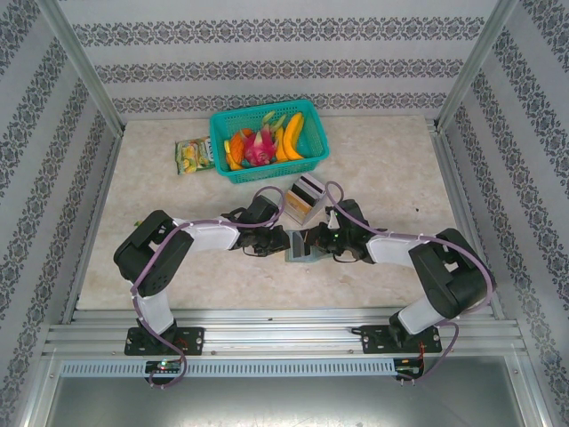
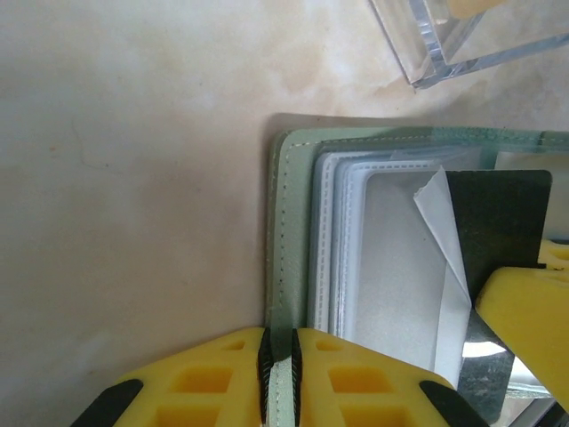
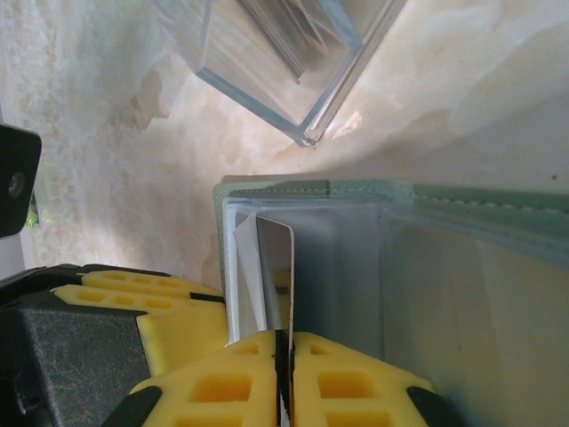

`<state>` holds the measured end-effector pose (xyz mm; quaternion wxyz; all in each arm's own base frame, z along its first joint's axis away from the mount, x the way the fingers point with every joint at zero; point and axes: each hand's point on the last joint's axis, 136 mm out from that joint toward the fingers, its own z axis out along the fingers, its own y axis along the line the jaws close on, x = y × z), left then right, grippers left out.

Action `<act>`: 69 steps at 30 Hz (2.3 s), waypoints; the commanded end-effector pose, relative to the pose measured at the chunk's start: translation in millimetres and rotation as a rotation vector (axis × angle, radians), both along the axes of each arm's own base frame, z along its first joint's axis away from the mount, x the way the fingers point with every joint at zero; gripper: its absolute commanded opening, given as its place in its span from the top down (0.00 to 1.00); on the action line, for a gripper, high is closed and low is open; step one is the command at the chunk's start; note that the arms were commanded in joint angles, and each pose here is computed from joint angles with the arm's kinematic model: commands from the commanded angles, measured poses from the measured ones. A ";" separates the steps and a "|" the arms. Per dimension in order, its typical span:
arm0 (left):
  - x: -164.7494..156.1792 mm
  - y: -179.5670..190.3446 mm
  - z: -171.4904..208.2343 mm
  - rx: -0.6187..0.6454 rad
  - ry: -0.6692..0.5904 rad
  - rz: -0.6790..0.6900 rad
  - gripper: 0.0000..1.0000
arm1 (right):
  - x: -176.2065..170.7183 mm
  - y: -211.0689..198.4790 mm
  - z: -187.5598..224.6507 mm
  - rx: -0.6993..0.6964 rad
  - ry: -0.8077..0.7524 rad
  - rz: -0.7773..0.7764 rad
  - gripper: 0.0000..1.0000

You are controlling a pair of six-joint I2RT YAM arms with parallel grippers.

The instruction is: Put the credit cards into the card holder

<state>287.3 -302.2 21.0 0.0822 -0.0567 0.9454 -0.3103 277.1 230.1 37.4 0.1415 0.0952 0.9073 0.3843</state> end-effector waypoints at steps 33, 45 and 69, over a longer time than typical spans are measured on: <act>-6.4 -5.9 3.1 -0.020 0.003 -0.025 0.82 | -6.7 12.5 1.8 -0.098 0.047 0.074 0.87; -4.4 -1.8 11.5 -0.013 -0.032 -0.016 0.82 | -9.5 -1.0 6.9 -0.151 0.010 0.058 0.80; -1.5 -19.0 37.4 -0.155 -0.054 -0.008 0.70 | -13.6 -47.8 5.7 -0.363 0.045 -0.006 0.69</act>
